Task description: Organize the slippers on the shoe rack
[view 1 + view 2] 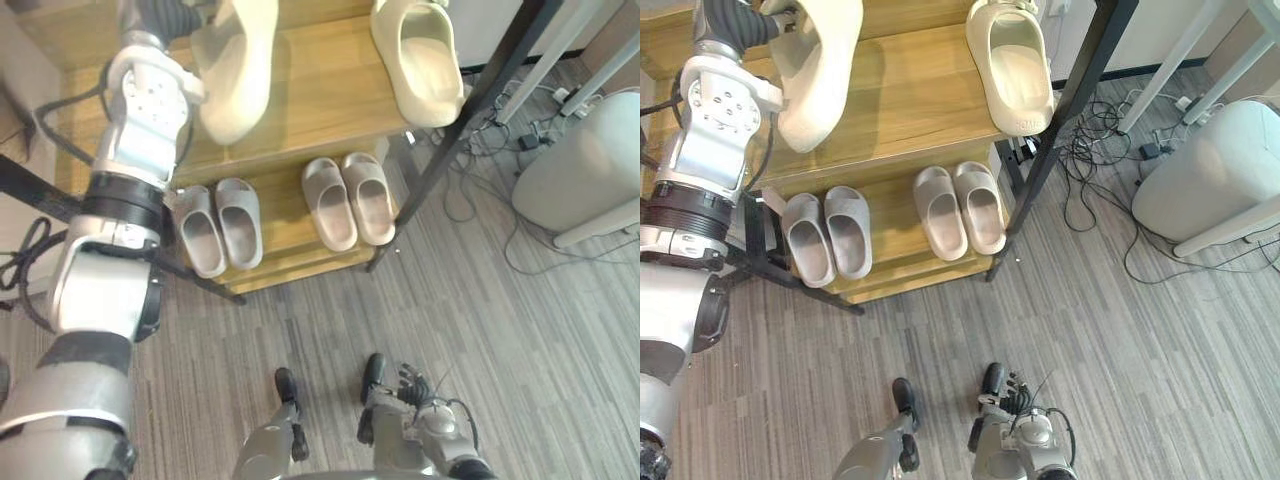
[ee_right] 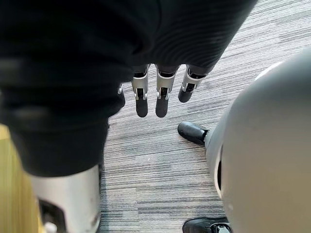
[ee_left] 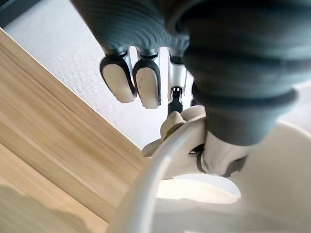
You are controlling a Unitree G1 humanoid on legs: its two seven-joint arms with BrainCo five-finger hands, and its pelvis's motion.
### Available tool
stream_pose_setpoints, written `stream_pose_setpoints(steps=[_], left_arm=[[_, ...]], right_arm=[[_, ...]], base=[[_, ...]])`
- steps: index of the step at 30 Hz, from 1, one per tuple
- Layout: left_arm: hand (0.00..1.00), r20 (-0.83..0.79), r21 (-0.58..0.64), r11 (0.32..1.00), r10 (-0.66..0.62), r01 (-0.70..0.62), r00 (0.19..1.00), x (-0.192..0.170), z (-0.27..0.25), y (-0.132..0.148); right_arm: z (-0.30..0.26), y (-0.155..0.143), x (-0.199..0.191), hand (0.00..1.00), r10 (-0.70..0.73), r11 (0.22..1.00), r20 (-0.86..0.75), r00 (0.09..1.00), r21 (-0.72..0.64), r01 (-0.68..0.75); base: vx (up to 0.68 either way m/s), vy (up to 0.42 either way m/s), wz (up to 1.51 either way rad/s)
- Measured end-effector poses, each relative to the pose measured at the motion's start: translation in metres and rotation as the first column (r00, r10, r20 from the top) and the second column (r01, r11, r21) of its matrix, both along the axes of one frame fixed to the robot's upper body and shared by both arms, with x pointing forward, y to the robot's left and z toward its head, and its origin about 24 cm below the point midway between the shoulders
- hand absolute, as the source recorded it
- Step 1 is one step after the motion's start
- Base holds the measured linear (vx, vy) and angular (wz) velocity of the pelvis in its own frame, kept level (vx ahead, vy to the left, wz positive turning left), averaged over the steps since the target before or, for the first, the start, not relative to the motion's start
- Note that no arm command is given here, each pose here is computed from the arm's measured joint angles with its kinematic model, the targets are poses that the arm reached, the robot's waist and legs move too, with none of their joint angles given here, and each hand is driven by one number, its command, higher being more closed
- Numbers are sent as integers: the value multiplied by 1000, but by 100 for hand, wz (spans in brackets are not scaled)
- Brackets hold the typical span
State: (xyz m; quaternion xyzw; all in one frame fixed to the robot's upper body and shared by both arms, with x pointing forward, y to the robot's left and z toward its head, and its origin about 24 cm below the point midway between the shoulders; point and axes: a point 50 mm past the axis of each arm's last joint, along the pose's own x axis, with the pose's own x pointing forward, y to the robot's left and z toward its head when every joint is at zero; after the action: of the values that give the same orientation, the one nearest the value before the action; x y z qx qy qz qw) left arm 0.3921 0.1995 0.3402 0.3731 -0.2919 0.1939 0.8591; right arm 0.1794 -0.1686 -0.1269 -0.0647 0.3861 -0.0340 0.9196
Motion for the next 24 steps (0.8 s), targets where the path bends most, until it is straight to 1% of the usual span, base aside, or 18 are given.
stream_pose_setpoints(steps=[3,11,16,19,24], left_arm=[[100,-3,6,1000,-9,9,1000,1,-2,-5],[100,-14,-4,1000,4,-4,1000,4,-7,-5],[100,-44,-19,1000,-13,12,999,9,-15,-14],[100,-58,-23,1000,-20,19,998,11,-20,-20],[100,-46,-30,999,-13,11,999,12,-10,-24]], right_arm=[[0,1,0,0,1,1000,0,1000,2,-1],[0,1,0,0,-11,1000,2,1000,-6,11],[1,-2,1,0,-34,999,7,999,-13,34],[1,-9,0,0,-65,998,5,998,-20,65],[1,-12,0,0,-95,995,6,995,-11,95]], base=[[-32,61,-2],[-31,83,-10],[8,95,-4],[5,94,-4],[-6,105,-5]])
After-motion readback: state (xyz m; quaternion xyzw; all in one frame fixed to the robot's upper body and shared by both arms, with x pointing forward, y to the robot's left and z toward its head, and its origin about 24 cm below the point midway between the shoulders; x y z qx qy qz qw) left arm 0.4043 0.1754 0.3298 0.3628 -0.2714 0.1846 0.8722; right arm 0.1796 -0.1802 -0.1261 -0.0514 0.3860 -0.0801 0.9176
